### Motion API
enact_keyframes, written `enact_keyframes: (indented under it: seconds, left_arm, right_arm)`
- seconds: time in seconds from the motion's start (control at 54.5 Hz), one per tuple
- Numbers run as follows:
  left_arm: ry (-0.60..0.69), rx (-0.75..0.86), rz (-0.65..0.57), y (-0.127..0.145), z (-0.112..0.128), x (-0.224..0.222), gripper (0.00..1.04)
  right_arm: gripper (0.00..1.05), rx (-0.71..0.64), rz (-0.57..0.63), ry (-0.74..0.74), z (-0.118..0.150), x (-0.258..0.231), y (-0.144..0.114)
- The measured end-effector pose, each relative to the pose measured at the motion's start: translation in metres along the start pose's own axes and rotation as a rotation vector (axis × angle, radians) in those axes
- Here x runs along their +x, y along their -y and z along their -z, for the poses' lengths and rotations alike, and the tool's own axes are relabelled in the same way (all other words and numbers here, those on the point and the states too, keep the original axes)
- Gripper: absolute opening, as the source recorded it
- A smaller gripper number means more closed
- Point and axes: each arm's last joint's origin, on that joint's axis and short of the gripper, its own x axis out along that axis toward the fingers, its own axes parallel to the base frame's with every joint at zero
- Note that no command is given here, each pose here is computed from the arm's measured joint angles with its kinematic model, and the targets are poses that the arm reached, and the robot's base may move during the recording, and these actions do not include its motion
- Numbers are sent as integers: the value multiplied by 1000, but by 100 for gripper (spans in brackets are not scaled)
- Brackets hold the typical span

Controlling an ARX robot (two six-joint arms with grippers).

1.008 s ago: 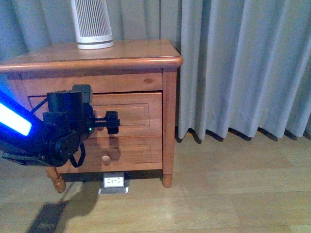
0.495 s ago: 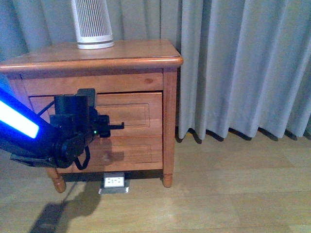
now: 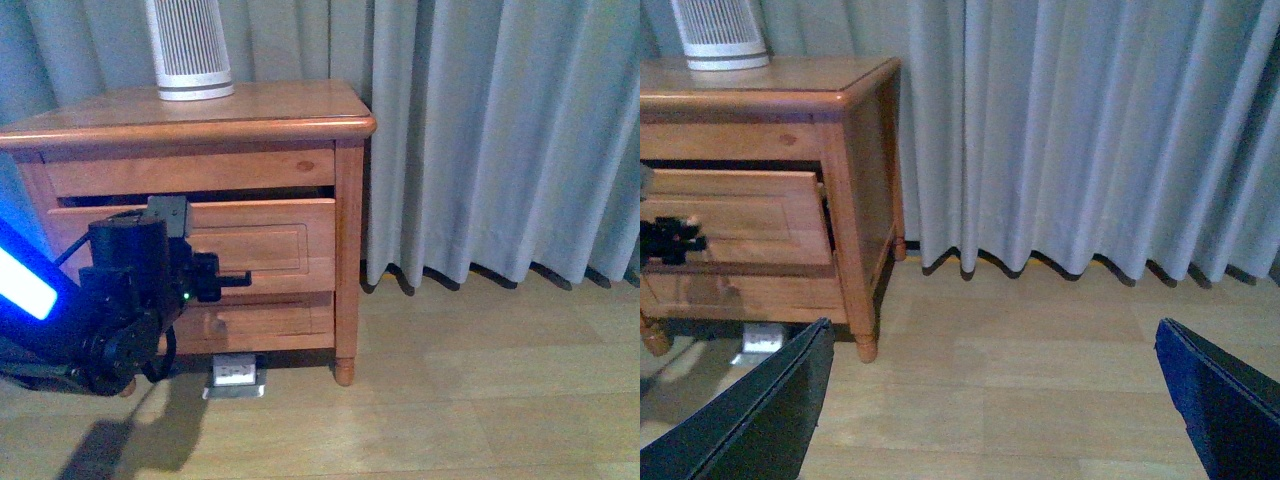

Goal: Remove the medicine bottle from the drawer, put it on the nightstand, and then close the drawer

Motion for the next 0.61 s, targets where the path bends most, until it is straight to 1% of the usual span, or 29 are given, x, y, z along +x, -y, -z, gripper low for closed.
enact_keyframes:
  seconds: [0.238, 0.403, 0.422, 0.458, 0.513, 0.532, 0.605]
  left_arm:
    - [3, 35, 15, 3, 18, -53, 23]
    - [-12, 93, 8, 3, 35, -104, 22]
    - [-18, 96, 6, 3, 37, -108, 21]
    - [-26, 109, 14, 4, 40, -120, 14]
    - [-30, 123, 23, 4, 43, -132, 7]
    - [-35, 129, 27, 5, 44, -140, 3]
    - [-44, 140, 39, 5, 44, -158, 3]
  right_arm:
    - [98, 0, 0, 0, 0, 0, 0]
    - [98, 0, 0, 0, 0, 0, 0]
    - [98, 0, 0, 0, 0, 0, 0]
    - [98, 0, 0, 0, 0, 0, 0]
    - [98, 0, 0, 0, 0, 0, 0]
    - [98, 0, 0, 0, 0, 0, 0]
    - [98, 0, 0, 0, 0, 0, 0]
